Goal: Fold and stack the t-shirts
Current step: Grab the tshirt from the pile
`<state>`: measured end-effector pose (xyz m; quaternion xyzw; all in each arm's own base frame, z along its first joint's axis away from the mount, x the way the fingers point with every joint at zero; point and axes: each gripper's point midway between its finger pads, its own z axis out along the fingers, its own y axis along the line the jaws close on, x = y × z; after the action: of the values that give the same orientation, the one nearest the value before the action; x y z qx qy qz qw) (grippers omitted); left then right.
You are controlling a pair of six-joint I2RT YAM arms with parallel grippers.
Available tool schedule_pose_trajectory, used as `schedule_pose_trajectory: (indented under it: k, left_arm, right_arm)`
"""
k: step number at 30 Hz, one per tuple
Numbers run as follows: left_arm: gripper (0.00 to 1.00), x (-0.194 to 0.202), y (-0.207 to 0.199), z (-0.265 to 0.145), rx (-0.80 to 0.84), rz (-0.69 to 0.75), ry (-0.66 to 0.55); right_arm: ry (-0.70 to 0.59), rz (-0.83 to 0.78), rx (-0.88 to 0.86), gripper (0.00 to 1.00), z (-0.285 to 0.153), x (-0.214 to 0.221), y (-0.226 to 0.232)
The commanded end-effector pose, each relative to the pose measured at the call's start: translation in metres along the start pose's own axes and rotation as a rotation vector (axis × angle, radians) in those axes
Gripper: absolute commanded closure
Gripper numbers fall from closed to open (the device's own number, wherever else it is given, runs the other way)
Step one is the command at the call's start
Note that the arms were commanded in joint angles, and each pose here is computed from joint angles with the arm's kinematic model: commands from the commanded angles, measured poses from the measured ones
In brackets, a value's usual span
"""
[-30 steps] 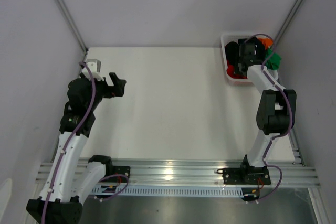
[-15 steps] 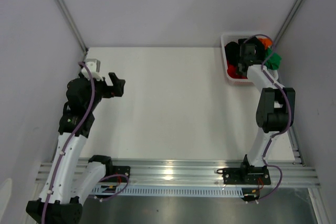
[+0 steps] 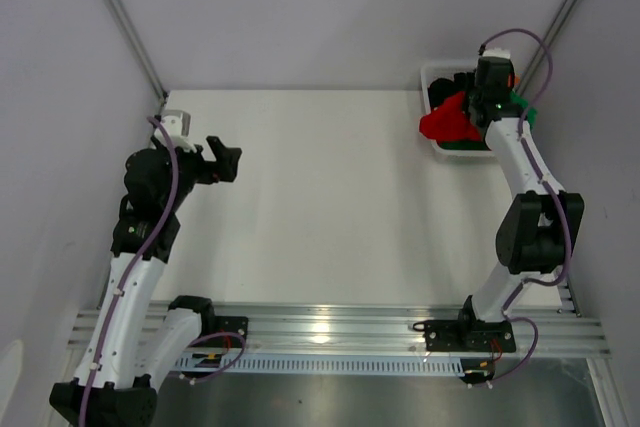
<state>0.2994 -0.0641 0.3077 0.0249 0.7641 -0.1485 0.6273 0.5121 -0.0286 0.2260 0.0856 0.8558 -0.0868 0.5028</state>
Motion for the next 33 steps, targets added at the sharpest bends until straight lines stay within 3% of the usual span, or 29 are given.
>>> schedule_pose_trajectory:
  k: [1,6,12,23,29,33]
  left_arm:
    - [0.0,-0.018,-0.012,0.002,0.058,-0.027,-0.06]
    - [0.0,-0.022,-0.013,0.003,0.065,-0.019,-0.072]
    - [0.0,-0.031,-0.015,0.004,0.071,-0.012,-0.082]
    - [0.01,-0.028,-0.015,0.004,0.073,-0.014,-0.066]
    - [0.01,-0.031,-0.016,0.004,0.074,-0.007,-0.063]
    - [0.0,-0.031,-0.016,0.008,0.081,-0.018,-0.063]
  right_arm:
    - [-0.315,0.052,-0.036,1.0,-0.055,-0.116,-0.004]
    - [-0.515,0.051,-0.019,1.0,-0.094,-0.192,-0.013]
    - [-0.645,0.093,-0.039,1.0,-0.132,-0.263,-0.016]
    - [-0.667,0.127,-0.038,1.0,-0.132,-0.276,-0.018]
    - [-0.846,0.201,-0.018,1.0,-0.182,-0.319,-0.035]
    - [-0.865,0.182,-0.048,1.0,-0.19,-0.328,-0.03]
